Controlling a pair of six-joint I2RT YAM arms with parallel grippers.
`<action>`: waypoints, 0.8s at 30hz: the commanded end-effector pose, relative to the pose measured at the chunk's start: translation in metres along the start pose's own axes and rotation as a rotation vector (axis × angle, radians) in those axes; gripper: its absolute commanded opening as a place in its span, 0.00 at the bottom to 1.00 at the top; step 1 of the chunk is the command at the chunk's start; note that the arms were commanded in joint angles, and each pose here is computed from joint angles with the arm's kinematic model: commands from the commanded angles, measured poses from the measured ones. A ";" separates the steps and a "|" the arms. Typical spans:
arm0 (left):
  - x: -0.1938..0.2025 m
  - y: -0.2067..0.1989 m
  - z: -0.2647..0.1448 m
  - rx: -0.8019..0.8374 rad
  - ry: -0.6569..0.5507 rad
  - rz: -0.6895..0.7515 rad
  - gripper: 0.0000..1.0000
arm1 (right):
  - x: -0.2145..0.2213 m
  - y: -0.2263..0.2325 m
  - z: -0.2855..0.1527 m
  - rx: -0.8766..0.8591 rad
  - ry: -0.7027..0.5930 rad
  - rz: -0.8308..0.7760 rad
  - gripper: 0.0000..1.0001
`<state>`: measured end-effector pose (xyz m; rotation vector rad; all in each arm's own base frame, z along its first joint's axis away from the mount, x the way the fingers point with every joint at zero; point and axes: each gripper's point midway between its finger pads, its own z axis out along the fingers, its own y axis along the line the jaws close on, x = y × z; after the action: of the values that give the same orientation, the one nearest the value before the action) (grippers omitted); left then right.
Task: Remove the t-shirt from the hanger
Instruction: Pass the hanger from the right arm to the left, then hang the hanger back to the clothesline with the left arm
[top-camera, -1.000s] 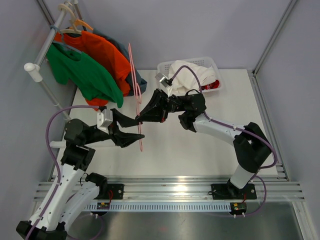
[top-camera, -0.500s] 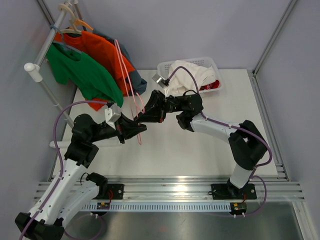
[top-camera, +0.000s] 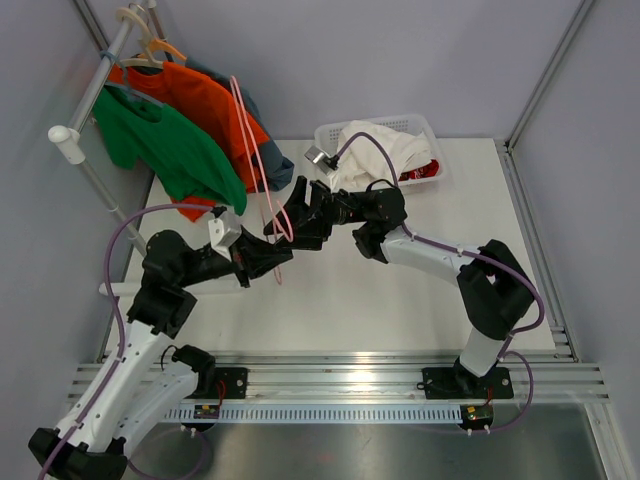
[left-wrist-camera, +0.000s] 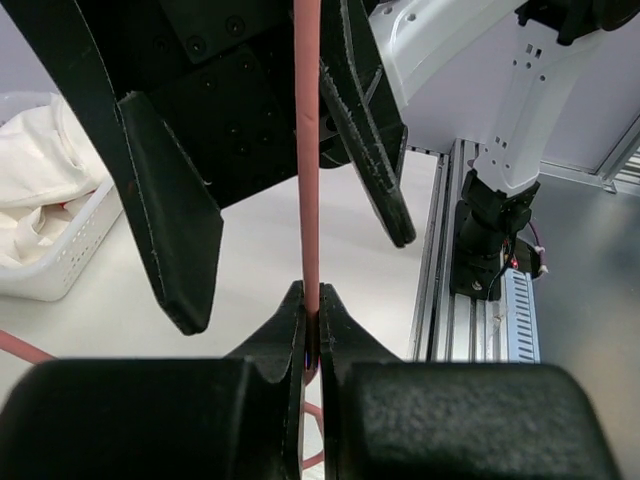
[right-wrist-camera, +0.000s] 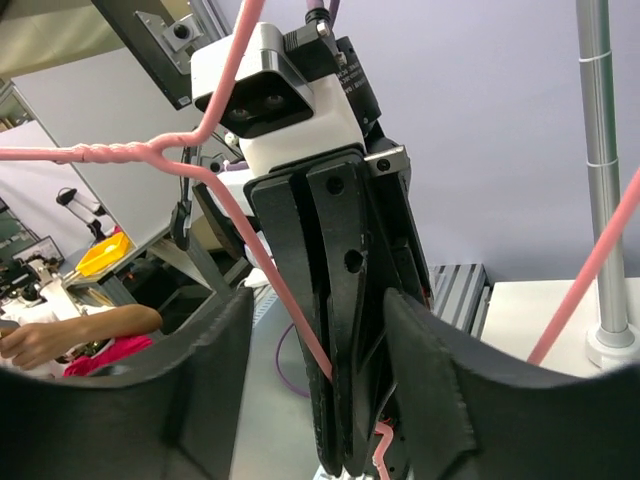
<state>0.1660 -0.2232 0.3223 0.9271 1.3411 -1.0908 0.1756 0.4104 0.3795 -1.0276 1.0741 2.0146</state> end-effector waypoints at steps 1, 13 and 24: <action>-0.022 -0.001 -0.002 -0.018 -0.054 0.076 0.00 | -0.030 0.032 0.004 -0.099 -0.082 -0.211 0.64; -0.032 0.014 -0.006 -0.146 -0.135 0.025 0.00 | -0.034 0.027 -0.003 0.041 -0.105 -0.271 0.99; -0.043 0.039 0.000 -0.327 -0.181 -0.091 0.00 | -0.068 0.028 -0.057 0.546 -0.213 -0.484 0.99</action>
<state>0.1929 -0.2194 0.3308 0.6635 1.4209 -1.0188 0.1776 0.3559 0.4264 -0.7991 1.0029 1.5437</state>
